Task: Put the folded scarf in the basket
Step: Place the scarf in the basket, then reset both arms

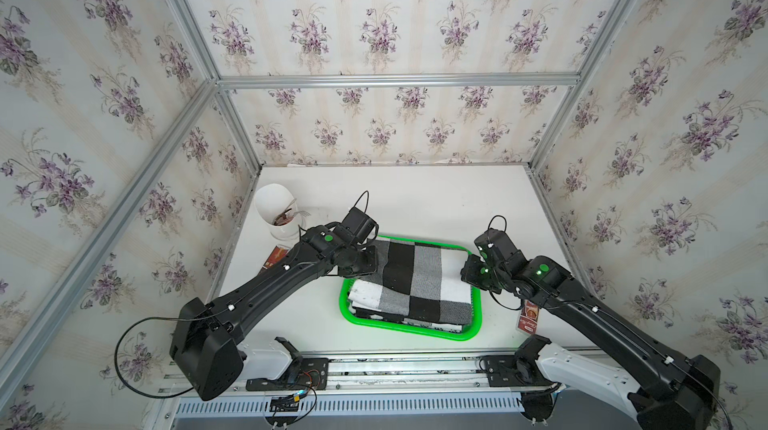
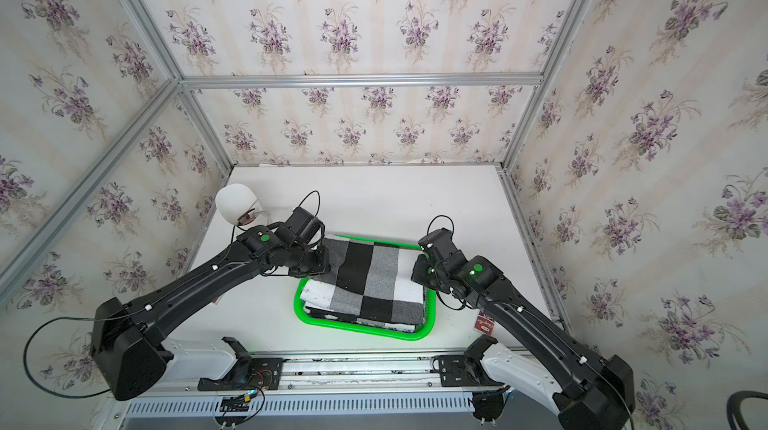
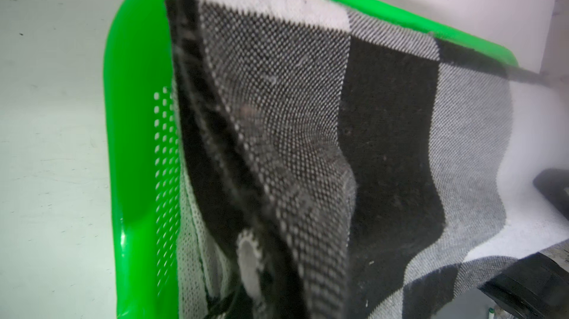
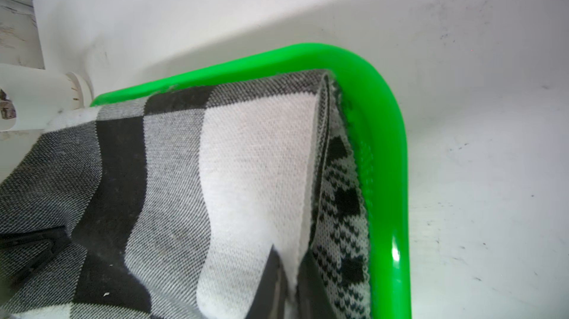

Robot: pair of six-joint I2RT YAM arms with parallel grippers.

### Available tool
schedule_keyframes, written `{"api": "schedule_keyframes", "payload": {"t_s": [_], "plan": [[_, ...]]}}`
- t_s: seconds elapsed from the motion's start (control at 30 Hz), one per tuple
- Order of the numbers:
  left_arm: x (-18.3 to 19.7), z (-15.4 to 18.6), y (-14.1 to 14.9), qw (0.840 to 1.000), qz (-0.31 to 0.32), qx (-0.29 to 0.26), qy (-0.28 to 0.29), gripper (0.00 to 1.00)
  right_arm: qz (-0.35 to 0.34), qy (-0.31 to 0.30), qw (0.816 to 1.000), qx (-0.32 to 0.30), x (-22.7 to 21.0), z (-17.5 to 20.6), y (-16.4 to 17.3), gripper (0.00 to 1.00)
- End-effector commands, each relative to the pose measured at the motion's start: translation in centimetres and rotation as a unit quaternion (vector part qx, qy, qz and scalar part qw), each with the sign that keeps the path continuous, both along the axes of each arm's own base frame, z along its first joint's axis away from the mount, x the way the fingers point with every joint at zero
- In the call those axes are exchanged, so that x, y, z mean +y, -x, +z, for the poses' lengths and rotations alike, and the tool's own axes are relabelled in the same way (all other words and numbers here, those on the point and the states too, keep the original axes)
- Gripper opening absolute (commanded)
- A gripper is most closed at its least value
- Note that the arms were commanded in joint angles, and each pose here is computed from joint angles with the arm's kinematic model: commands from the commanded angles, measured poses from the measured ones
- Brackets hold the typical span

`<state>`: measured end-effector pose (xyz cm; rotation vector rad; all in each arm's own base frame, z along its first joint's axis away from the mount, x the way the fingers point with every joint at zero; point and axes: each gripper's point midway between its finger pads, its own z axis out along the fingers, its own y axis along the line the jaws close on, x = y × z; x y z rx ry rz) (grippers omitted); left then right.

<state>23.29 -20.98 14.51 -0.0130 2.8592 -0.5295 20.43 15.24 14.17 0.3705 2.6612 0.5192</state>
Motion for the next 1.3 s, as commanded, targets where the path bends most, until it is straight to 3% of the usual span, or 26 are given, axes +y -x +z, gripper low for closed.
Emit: {"api": "schedule_keyframes", "payload": {"t_s": [0.0, 0.37, 0.43, 0.5, 0.57, 0.77, 0.87, 0.93, 1.0, 1.13, 1.17, 1.23, 1.27], "plan": [[0.7, -1.4, -0.5, 1.0, 0.007, -0.006, -0.028, 0.0, -0.016, 0.032, 0.999, -0.011, -1.0, -1.2, -0.7, 0.0], [2.1, -5.5, -0.5, 0.995, 0.017, 0.001, -0.095, 0.02, -0.022, 0.054, 0.998, 0.018, -1.1, -5.0, -0.8, 0.0], [2.2, -5.5, -0.6, 0.995, 0.017, -0.001, -0.101, 0.06, -0.026, 0.058, 0.998, 0.021, -1.3, -5.3, -0.7, 0.0], [2.4, -5.0, -0.7, 0.993, 0.018, -0.008, -0.113, 0.22, -0.031, 0.064, 0.997, 0.023, -1.6, -5.3, -0.6, 0.01], [2.8, -3.6, -0.8, 0.991, 0.022, -0.028, -0.131, 0.52, -0.029, 0.058, 0.998, 0.012, -1.5, -4.4, -0.7, 0.28], [3.4, 4.1, -1.2, 0.988, 0.041, -0.111, -0.101, 0.99, -0.043, 0.045, 0.996, -0.06, -2.1, 2.4, -2.0, 0.99], [5.0, 8.6, -1.7, 0.979, 0.067, -0.163, -0.103, 0.99, -0.052, 0.044, 0.991, -0.114, -2.3, 7.1, -3.4, 1.0], [6.9, 11.5, -2.2, 0.965, 0.083, -0.212, -0.128, 0.99, -0.05, 0.058, 0.983, -0.166, -2.5, 10.4, -4.9, 1.0], [9.2, 14.2, -3.0, 0.942, 0.094, -0.273, -0.172, 0.99, -0.059, 0.084, 0.97, -0.222, -3.1, 13.4, -6.7, 1.0], [12.8, 16.8, -4.1, 0.887, 0.104, -0.361, -0.27, 0.99, -0.162, 0.144, 0.915, -0.34, -7.1, 17.8, -8.8, 1.0], [14.7, 17.2, -4.3, 0.859, 0.147, -0.377, -0.315, 0.99, -0.175, 0.154, 0.899, -0.371, -7.7, 18.5, -9.1, 1.0], [17.6, 17.4, -4.2, 0.829, 0.204, -0.379, -0.358, 0.99, -0.162, 0.18, 0.873, -0.422, -8.2, 18.8, -9.9, 1.0], [18.2, 16.5, -4.6, 0.823, 0.203, -0.376, -0.373, 0.99, -0.151, 0.187, 0.86, -0.45, -8.2, 18.6, -10.5, 1.0]]}}
